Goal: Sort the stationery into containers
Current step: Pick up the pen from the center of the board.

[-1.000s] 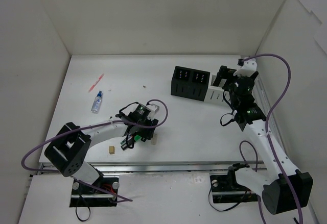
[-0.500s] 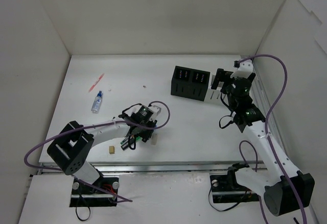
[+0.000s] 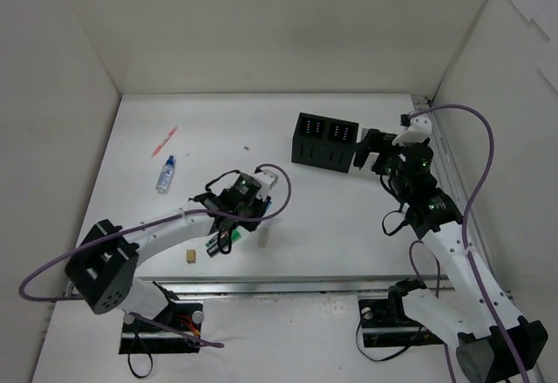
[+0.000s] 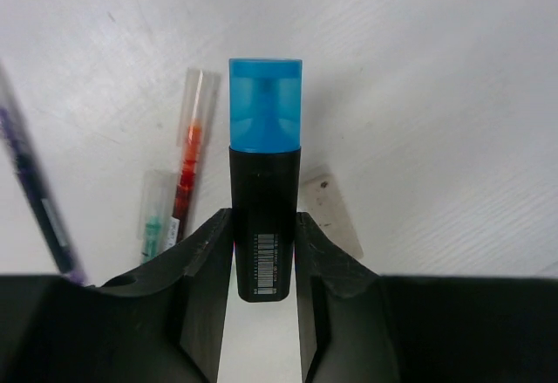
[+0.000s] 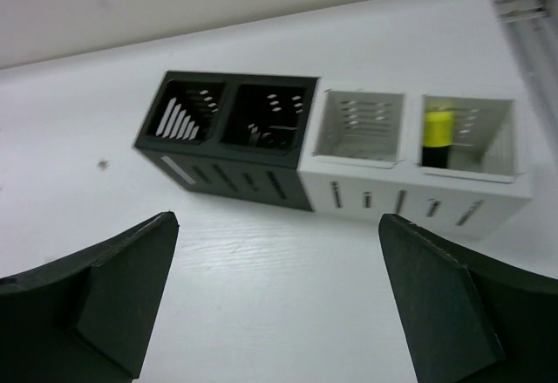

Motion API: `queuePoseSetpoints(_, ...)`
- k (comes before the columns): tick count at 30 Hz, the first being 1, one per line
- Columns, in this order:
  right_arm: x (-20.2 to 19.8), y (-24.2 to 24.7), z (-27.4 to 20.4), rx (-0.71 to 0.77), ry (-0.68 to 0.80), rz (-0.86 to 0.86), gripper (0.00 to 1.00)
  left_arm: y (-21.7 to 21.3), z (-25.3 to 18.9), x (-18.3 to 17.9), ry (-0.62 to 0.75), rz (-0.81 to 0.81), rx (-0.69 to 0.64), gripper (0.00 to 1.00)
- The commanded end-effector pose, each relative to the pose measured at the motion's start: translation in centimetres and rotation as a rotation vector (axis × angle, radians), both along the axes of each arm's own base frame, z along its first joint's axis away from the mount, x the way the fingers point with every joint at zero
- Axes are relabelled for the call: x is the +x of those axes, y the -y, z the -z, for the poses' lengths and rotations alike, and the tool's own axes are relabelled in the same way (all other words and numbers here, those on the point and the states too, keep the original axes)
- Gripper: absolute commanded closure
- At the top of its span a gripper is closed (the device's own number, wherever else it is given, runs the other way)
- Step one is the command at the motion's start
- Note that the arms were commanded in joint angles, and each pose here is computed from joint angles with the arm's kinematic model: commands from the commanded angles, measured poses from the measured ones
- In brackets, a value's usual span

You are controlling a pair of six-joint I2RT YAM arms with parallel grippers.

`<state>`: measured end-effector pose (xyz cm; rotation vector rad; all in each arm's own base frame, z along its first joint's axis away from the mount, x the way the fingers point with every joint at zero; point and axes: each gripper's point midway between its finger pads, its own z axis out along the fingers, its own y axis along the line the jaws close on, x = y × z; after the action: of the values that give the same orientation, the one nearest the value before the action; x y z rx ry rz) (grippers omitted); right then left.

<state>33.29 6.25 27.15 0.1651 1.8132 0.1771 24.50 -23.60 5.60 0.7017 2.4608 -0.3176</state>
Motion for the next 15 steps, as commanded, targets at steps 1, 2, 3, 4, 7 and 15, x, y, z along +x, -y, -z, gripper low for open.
queuePoseSetpoints(1,-0.7,-5.1,0.2,0.140,-0.031,-0.213,0.02,2.4,-10.0,3.3,0.274,0.049,-0.157,1.00)
queuePoseSetpoints(2,-0.8,-6.6,0.9,0.161,-0.062,-0.287,0.02,3.0,-11.2,3.3,0.300,0.078,-0.192,1.00)
queuePoseSetpoints(3,-0.8,-8.2,1.1,0.181,-0.062,-0.338,0.02,3.3,-12.7,3.2,0.330,0.100,-0.223,0.97)
queuePoseSetpoints(4,-0.9,-9.4,1.2,0.209,-0.064,-0.385,0.02,3.7,-13.5,3.0,0.348,0.126,-0.239,0.95)
queuePoseSetpoints(7,-1.1,-13.7,1.2,0.292,-0.059,-0.526,0.02,4.5,-15.1,2.6,0.375,0.174,-0.271,0.95)
queuePoseSetpoints(15,-0.7,-21.3,2.7,0.387,-0.093,-0.627,0.02,5.3,-17.1,2.8,0.412,0.186,-0.305,0.95)
